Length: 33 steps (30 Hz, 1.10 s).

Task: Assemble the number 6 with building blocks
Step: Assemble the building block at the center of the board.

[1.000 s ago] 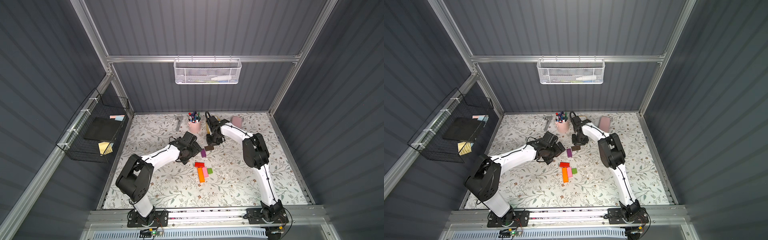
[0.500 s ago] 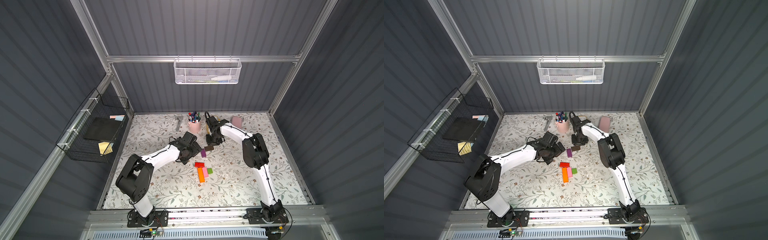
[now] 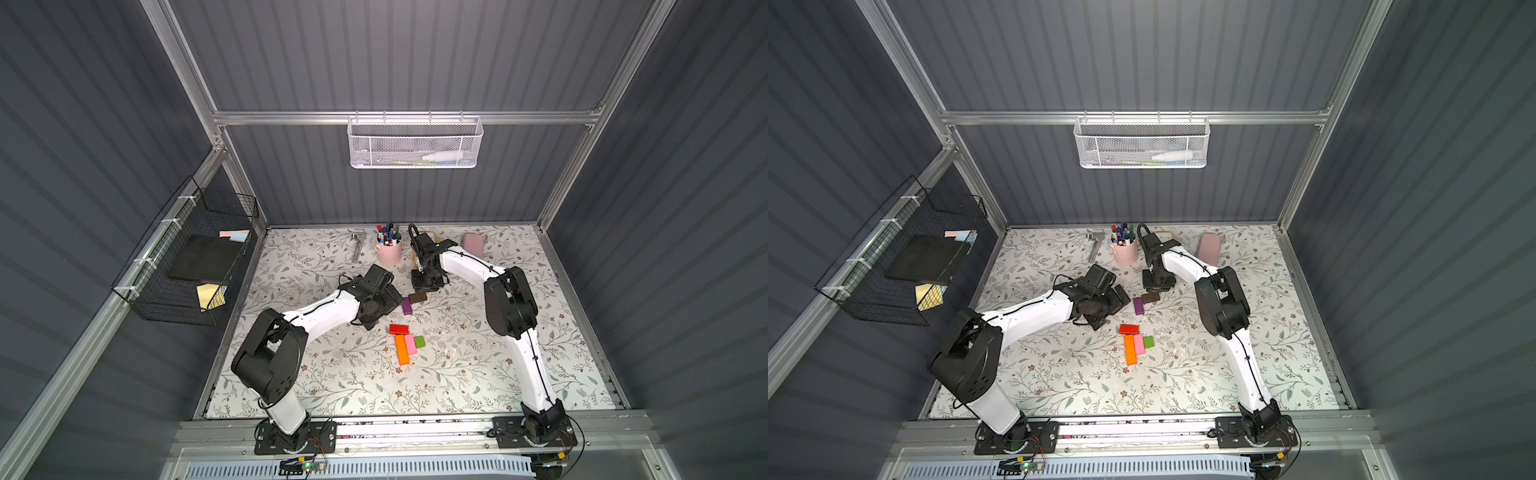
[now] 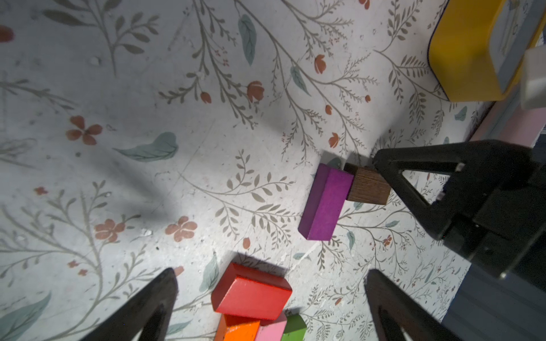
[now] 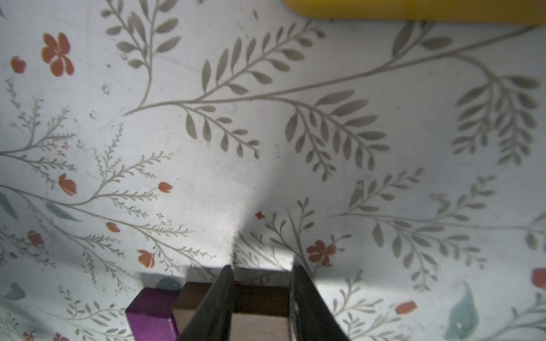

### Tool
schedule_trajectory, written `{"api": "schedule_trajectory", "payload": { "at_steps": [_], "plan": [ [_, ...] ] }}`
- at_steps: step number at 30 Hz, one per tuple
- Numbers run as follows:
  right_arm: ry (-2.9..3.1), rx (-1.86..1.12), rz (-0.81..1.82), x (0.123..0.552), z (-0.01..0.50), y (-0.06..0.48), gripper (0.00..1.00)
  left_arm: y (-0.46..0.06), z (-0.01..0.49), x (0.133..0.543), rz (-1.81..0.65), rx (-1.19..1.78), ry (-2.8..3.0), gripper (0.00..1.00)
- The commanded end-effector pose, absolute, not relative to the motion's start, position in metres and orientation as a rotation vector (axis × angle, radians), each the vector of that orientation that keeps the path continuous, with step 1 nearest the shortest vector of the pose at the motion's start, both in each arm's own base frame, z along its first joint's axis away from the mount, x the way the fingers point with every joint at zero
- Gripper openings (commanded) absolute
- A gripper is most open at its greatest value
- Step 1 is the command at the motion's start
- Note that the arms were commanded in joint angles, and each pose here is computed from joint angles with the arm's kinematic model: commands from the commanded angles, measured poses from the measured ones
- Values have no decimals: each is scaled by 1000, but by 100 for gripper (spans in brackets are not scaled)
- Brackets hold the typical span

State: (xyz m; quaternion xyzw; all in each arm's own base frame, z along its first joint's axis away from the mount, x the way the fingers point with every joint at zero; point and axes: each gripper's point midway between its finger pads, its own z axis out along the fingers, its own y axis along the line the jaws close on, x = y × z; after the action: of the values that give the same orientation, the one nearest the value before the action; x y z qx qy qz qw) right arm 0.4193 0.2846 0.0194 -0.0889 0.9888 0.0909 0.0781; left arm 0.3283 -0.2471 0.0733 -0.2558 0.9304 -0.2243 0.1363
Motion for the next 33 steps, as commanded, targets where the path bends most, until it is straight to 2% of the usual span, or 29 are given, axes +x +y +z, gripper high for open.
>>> {"api": "schedule_trajectory", "payload": {
  "at_steps": [1,25,29,31,33],
  "plan": [
    [2993,-288,239,407,20,279,35,-244,81,325,-648,-751,2669,99],
    [2979,-225,299,405,26,288,35,-244,80,324,-648,-735,2680,99],
    [2952,-162,235,410,30,279,36,-245,80,324,-647,-724,2688,99],
    [2927,-122,225,414,36,276,49,-246,80,324,-649,-718,2688,99],
    [2903,-95,234,417,44,274,56,-246,81,325,-650,-715,2689,99]
  ]
}}
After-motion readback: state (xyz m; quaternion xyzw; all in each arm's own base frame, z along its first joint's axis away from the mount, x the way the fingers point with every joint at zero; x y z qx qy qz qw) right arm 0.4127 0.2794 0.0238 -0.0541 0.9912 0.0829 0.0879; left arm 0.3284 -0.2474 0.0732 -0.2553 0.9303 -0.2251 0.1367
